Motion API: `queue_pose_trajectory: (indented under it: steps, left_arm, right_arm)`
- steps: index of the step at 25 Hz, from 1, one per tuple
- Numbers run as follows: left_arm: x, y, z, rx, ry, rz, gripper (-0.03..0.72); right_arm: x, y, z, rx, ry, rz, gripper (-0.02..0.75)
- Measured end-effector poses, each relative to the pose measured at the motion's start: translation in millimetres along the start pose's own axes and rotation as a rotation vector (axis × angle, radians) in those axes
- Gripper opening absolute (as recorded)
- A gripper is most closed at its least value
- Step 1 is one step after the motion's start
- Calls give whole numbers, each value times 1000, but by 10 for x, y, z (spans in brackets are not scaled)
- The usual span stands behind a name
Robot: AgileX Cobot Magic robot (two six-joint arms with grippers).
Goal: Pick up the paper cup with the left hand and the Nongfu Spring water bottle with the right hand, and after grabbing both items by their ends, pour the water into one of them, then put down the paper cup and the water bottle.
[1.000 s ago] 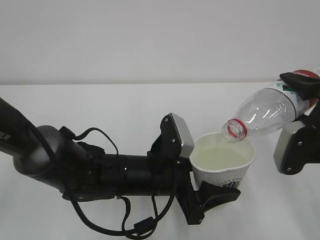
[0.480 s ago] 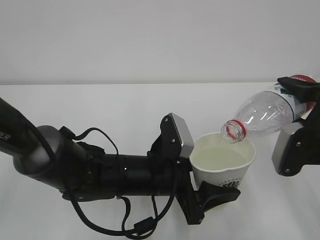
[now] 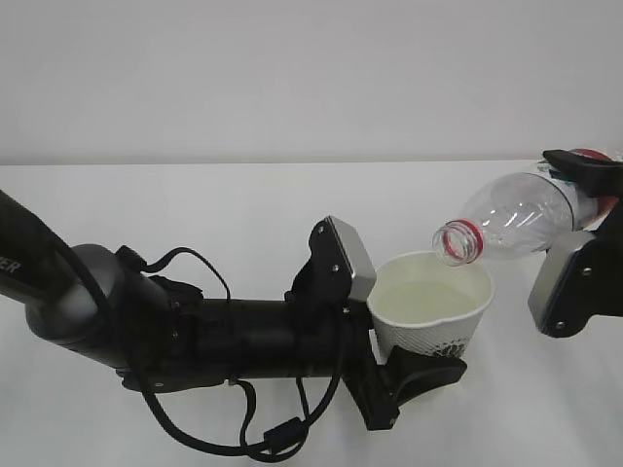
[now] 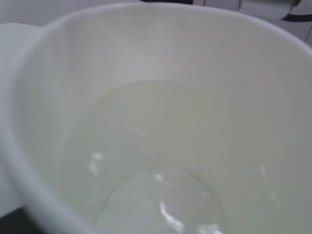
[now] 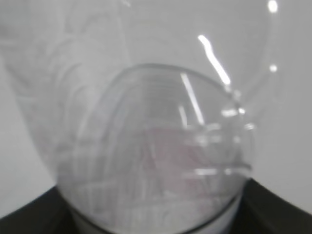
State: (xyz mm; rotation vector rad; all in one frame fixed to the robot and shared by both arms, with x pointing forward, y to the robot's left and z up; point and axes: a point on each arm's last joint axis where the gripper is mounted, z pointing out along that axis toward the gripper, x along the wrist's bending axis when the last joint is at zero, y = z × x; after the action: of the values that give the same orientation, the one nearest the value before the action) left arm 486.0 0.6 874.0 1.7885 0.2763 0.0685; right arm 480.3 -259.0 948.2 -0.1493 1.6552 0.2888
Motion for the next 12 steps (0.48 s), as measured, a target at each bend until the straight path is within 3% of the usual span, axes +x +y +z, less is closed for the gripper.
queue_pose_trajectory:
  steps: [12]
  left_arm:
    - [-2,13,0,-15,-3,-2,528]
  right_arm:
    - [4,0,1,0,1,131,468]
